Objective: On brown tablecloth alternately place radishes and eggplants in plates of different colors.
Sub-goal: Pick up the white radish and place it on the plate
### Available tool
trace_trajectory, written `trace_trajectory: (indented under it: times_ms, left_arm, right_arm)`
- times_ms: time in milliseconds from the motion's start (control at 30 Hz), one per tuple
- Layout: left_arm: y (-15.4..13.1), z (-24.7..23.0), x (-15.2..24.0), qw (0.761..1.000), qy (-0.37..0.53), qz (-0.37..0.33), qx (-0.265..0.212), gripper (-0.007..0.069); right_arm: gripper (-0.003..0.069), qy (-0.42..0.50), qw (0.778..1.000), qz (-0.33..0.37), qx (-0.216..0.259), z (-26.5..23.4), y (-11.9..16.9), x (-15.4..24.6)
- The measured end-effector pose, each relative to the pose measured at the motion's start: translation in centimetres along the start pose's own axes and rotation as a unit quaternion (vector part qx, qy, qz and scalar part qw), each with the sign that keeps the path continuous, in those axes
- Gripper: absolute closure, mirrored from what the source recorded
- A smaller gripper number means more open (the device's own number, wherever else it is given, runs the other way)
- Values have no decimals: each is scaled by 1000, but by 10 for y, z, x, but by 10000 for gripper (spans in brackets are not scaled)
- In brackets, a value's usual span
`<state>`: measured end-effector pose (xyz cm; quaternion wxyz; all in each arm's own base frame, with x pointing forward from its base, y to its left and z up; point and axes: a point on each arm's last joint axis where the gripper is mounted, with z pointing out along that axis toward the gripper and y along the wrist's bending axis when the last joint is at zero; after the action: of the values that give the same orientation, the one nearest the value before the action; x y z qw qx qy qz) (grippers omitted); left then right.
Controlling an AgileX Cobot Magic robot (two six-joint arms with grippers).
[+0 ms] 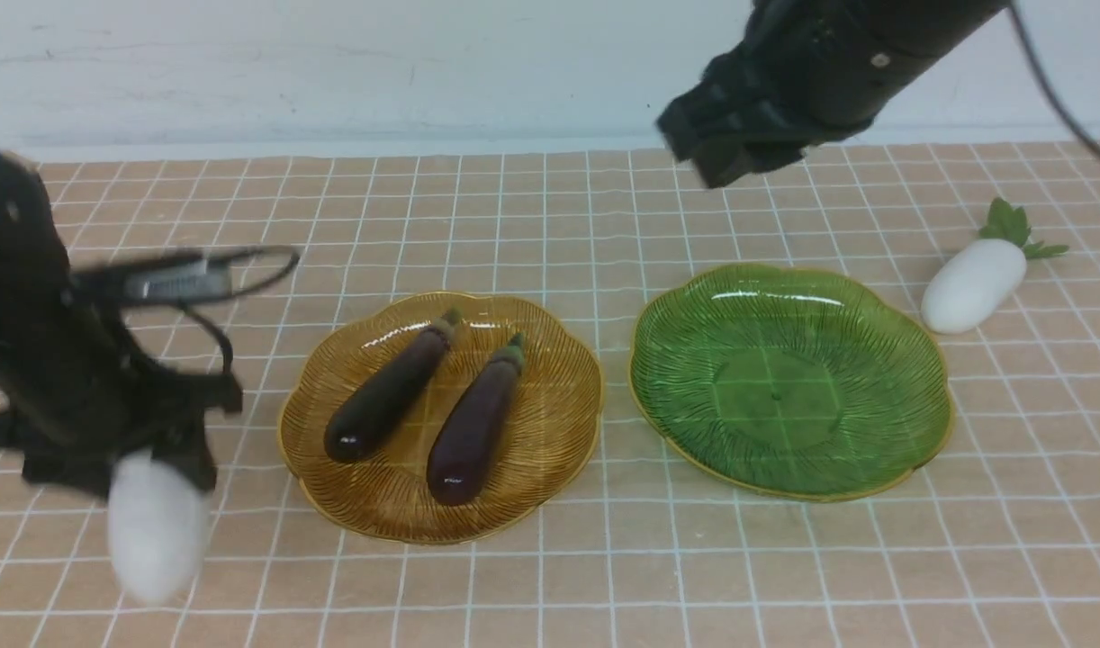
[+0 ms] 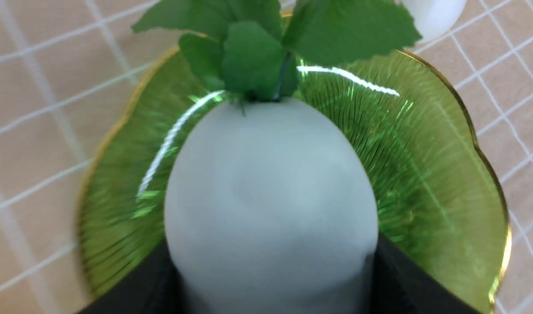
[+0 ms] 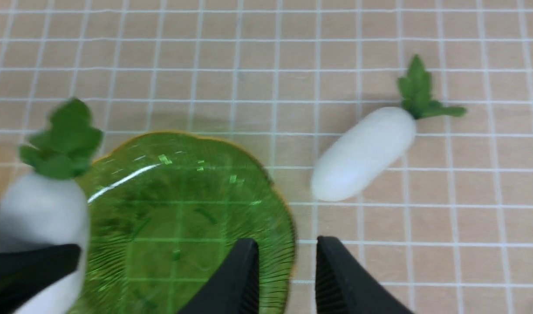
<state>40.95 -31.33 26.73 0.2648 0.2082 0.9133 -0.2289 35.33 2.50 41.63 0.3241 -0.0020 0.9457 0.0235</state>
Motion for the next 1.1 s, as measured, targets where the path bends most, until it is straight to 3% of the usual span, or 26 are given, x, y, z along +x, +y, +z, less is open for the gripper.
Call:
trace_trajectory:
  times_ms: [167, 367, 533, 667, 733, 833, 933, 1000, 1100]
  left_arm:
    - [0, 35, 5, 1000, 28, 0, 7, 162]
    - [2, 37, 11, 998, 60, 6, -1, 42]
    - [5, 36, 15, 996, 83, 14, -11, 19]
    - [8, 34, 18, 994, 107, 25, -30, 43]
    - [10, 27, 18, 992, 115, 37, -46, 88]
    - [11, 8, 14, 988, 122, 58, -77, 222]
    - [6, -35, 1, 986, 99, 82, -108, 467]
    - [1, -54, -4, 986, 84, 96, -109, 582]
    - [-2, -65, -6, 986, 77, 100, -106, 610]
  right_arm:
    - [478, 14, 999, 42, 28, 14, -35, -1]
    - [444, 68, 992, 107, 10, 68, -61, 1]
    - [342, 85, 987, 134, -20, 123, -66, 4]
    - [179, 71, 986, 152, -20, 171, -71, 6]
    - [104, 63, 984, 163, -14, 189, -74, 8]
    - [-10, 51, 978, 200, 0, 226, -81, 15]
    - [-30, 46, 973, 227, 9, 253, -85, 23]
    - [-31, 46, 970, 239, 12, 267, -86, 28]
    - [-32, 55, 967, 247, 15, 283, -88, 36]
